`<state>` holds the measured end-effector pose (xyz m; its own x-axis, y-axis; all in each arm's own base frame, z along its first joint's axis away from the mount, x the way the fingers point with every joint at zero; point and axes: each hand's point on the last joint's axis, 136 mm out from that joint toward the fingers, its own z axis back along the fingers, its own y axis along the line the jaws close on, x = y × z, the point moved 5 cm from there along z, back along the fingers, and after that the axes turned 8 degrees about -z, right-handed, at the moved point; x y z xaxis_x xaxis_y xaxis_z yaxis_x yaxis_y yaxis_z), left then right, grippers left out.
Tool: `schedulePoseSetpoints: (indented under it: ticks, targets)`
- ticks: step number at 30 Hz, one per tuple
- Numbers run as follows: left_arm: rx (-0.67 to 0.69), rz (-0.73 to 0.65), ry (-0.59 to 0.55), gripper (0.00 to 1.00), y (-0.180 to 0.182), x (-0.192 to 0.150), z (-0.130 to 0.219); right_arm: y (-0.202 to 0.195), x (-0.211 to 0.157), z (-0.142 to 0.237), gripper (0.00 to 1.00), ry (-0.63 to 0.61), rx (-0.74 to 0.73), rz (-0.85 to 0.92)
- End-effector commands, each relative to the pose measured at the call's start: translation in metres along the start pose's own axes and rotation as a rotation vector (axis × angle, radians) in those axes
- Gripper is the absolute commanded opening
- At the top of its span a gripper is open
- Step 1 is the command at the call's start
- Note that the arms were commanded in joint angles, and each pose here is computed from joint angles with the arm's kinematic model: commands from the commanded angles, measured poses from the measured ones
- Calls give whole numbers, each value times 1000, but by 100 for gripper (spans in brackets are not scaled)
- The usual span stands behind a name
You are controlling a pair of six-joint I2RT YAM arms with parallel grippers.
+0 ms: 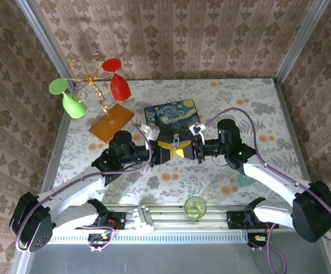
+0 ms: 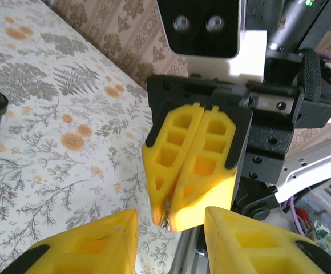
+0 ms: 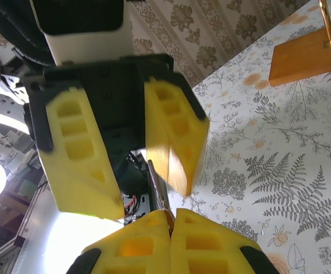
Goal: Unlock the padlock with the key
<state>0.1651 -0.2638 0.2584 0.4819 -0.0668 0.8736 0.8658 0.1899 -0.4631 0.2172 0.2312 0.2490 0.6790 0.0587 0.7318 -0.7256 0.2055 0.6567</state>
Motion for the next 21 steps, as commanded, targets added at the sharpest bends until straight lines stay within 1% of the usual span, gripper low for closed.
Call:
schedulePoseSetpoints:
  ticks: [1, 2, 4, 11, 16, 18, 21]
  targets:
    - [-47, -40, -31, 31, -11, 12, -1, 4, -1, -1, 1, 0, 41, 4]
    - [-50, -40, -38, 28, -11, 13, 0, 3, -1, -1, 1, -2, 42, 2]
    - [-58, -46, -39, 26, -13, 14, 0, 2, -2, -1, 1, -16, 50, -3]
    - [-60, -48, -36, 25, -12, 13, -1, -2, -3, -3, 1, -3, 45, -11]
    - [-23, -49, -36, 25, -9, 11, 2, -5, -5, -4, 0, 2, 28, -13]
    - [-16, -50, -28, 11, -7, 10, 4, -6, -4, -4, 0, 0, 22, -13]
    - [6, -43, -23, 11, -3, 10, 6, -7, -4, -5, 0, -1, 21, -14]
